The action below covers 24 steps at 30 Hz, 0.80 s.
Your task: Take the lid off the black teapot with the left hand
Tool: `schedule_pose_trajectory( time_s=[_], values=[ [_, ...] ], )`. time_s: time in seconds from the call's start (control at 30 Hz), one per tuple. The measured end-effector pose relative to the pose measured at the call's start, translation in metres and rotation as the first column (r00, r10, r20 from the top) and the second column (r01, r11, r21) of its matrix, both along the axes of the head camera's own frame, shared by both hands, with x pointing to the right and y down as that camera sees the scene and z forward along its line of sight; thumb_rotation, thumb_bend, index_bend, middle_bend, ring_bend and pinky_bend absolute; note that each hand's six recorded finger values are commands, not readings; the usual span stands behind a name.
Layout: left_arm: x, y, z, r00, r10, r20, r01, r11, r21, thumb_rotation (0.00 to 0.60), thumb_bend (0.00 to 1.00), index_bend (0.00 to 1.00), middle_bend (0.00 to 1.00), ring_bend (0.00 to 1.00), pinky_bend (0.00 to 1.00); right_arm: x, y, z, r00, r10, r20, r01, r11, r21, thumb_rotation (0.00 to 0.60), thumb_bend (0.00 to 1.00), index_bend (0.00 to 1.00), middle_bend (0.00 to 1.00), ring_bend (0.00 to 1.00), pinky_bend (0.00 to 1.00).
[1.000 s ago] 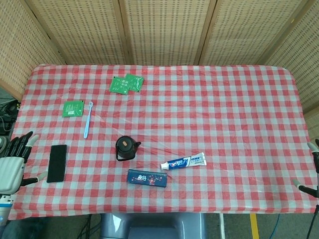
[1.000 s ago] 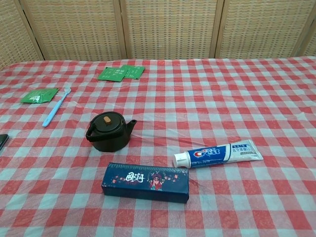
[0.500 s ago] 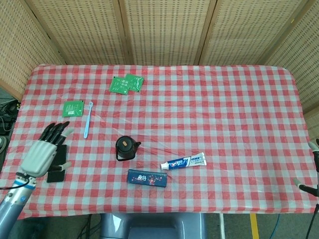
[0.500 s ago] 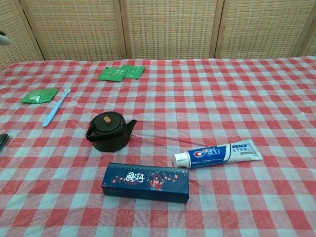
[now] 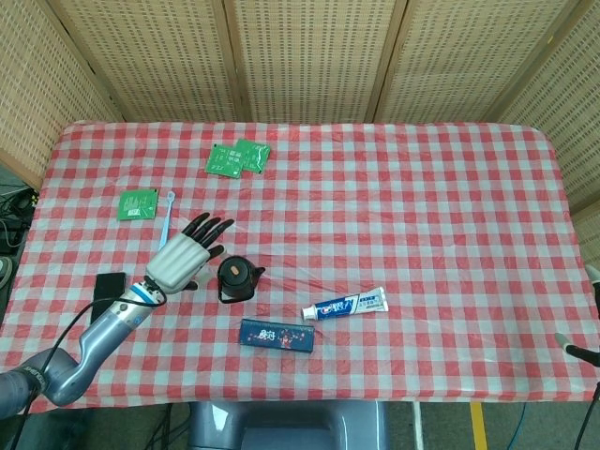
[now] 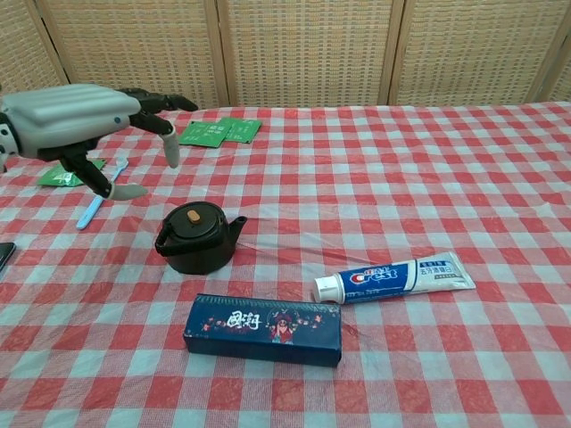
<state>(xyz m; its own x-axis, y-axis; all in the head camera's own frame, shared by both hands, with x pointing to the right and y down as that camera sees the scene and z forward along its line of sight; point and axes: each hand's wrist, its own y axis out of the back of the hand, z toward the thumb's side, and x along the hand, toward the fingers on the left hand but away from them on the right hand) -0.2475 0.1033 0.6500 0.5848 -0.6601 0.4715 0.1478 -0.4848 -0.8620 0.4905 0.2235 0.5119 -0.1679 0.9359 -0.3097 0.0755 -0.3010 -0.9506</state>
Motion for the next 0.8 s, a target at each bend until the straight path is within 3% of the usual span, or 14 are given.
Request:
schedule_pose_trajectory(
  time_s=[0.3,0.8],
  values=[
    [0.005,-0.001,0.029,0.999,0.002,0.053,0.0,1.0,-0.028,0.6,0.36,0.4,0.0,0.0,0.0,0.001,-0.001,0.005,1.0,0.005,-0.006,-0.005,1.0,-0.012,0.6,0.0,0.05,0.0,0.0,0.0],
    [0.016,0.004,0.049,0.997,0.017,0.069,-0.013,0.998,-0.058,0.6,0.37,0.43,0.0,0.0,0.0,0.001,-0.002,0.007,1.0,0.009,-0.015,-0.009,1.0,-0.017,0.6,0.0,0.05,0.0,0.0,0.0]
  ],
)
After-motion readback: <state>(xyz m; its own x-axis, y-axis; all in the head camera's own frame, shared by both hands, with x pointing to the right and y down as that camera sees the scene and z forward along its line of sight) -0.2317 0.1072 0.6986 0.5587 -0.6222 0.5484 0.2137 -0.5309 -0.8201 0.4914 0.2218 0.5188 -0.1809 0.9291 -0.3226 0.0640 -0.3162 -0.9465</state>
